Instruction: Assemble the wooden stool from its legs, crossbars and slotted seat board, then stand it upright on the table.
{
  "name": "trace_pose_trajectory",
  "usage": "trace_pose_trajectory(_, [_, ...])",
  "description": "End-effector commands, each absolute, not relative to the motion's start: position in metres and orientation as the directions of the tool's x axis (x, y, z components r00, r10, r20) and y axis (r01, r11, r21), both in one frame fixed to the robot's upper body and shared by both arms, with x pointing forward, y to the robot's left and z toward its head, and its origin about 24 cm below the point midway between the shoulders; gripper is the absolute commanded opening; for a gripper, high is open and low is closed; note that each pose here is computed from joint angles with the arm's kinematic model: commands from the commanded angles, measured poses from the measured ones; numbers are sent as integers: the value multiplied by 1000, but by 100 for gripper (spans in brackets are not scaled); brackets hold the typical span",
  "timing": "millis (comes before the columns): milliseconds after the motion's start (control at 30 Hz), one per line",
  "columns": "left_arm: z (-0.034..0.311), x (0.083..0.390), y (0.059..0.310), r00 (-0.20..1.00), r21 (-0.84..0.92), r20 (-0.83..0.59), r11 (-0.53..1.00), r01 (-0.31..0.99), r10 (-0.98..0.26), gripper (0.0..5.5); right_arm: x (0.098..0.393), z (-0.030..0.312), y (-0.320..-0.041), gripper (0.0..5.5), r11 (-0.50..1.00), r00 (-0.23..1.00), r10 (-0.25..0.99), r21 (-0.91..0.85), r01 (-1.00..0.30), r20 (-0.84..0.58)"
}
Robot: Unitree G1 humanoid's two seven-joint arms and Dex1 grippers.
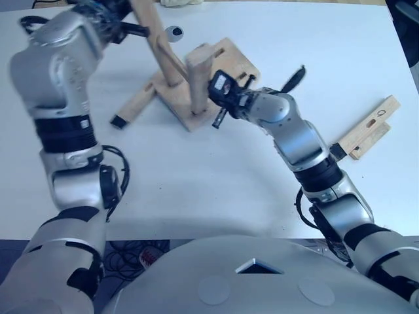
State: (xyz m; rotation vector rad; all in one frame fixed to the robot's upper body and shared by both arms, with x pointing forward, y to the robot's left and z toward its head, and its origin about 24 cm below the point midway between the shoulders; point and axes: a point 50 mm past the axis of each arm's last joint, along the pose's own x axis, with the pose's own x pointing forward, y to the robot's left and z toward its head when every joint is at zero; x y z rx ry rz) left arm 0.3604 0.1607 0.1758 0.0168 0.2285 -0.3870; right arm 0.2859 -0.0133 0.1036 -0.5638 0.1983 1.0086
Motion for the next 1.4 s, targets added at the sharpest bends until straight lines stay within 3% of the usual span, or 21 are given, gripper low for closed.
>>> trace_pose_trajectory(33, [159, 370, 150, 872, -17, -251, 903, 430, -420, 0, 287, 110, -13, 2, 364, 495, 773, -360, -859, -397])
trace_pose_trajectory(367, [148, 362, 222, 950, 61, -220, 969, 241, -222, 0, 312, 111, -106, 2, 514, 611, 647, -332, -791, -455])
trace_pose_trajectory(567, [153, 359, 223, 958, 50, -174, 970, 239, -227, 0, 309, 86, -122, 2, 614, 577, 681, -79, -786, -452])
trace_pose_trajectory(700, [158, 359, 224, 960, 56, -157, 969, 243, -231, 0, 305, 65, -139, 2, 642, 576, 652, -46, -766, -493])
trace_pose_trajectory(833, [140, 357, 232, 958, 124, -211, 967, 221, -192, 0, 305, 91, -154, 2, 659, 623, 648, -87, -747, -438])
trace_pose_trajectory(933, [114, 357, 248, 956, 182, -273, 970, 164, -110, 0, 310, 110, -178, 2, 691, 696, 567, -206, -693, -441])
trace_pose_trajectory(1033, [80, 358, 266, 920, 111, -389, 990, 89, -39, 0, 316, 119, -204, 2, 720, 753, 467, -296, -628, -463])
trace_pose_trajectory(1200, [27, 338, 282, 812, 65, -581, 998, -22, 56, 0, 322, 101, -227, 2, 747, 775, 358, -337, -572, -522])
trace_pose_trajectory(1400, [19, 333, 268, 777, -49, -630, 999, -22, -14, 0, 312, 68, -243, 2, 728, 738, 273, -369, -578, -617])
